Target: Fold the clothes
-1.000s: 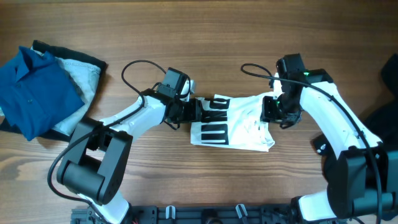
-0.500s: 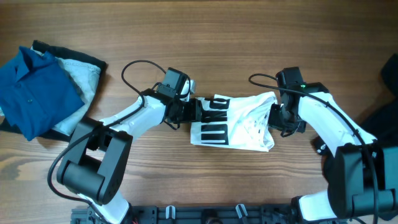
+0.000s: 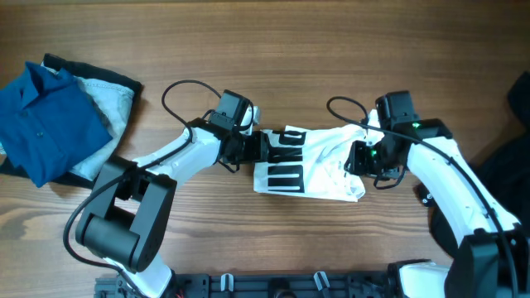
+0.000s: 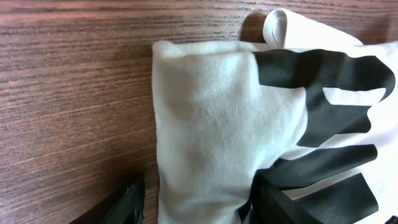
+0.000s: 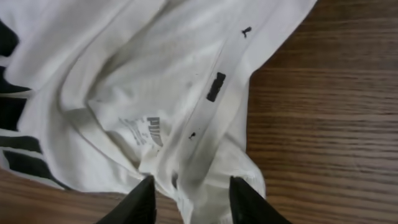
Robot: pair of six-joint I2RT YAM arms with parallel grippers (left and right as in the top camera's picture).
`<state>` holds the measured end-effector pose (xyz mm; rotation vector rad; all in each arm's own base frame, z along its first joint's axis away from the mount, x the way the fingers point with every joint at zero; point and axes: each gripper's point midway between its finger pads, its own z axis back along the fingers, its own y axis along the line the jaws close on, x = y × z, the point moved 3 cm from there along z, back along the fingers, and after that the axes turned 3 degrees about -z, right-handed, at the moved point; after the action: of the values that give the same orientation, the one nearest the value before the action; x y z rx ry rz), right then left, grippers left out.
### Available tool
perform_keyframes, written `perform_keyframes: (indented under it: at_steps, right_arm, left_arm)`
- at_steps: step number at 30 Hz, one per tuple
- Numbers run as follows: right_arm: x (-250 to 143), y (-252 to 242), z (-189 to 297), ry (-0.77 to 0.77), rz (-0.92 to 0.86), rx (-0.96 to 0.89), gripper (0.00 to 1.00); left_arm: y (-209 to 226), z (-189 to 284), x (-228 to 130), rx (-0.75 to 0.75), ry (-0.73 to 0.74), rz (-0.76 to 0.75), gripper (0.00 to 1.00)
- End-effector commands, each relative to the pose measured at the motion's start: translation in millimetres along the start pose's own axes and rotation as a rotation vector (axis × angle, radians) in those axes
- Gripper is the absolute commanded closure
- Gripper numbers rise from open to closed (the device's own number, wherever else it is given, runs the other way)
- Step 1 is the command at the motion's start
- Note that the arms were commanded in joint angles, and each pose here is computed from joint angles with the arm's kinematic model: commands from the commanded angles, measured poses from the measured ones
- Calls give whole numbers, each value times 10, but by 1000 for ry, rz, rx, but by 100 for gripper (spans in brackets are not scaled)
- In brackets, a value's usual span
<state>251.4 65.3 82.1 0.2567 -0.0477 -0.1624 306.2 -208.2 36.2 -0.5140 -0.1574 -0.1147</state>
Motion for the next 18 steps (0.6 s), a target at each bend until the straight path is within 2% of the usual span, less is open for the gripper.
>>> perform_keyframes:
  at_steps: [1, 7, 18]
  right_arm:
    - [-73, -17, -127, 27, 6, 16, 64]
    - [-84, -24, -144, 28, 6, 16, 70]
    - [-105, 0, -149, 38, 4, 34, 71]
  left_arm:
    - [72, -51, -37, 25, 14, -1, 46]
    - [72, -51, -37, 25, 14, -1, 46]
    - [72, -51, -36, 26, 14, -1, 46]
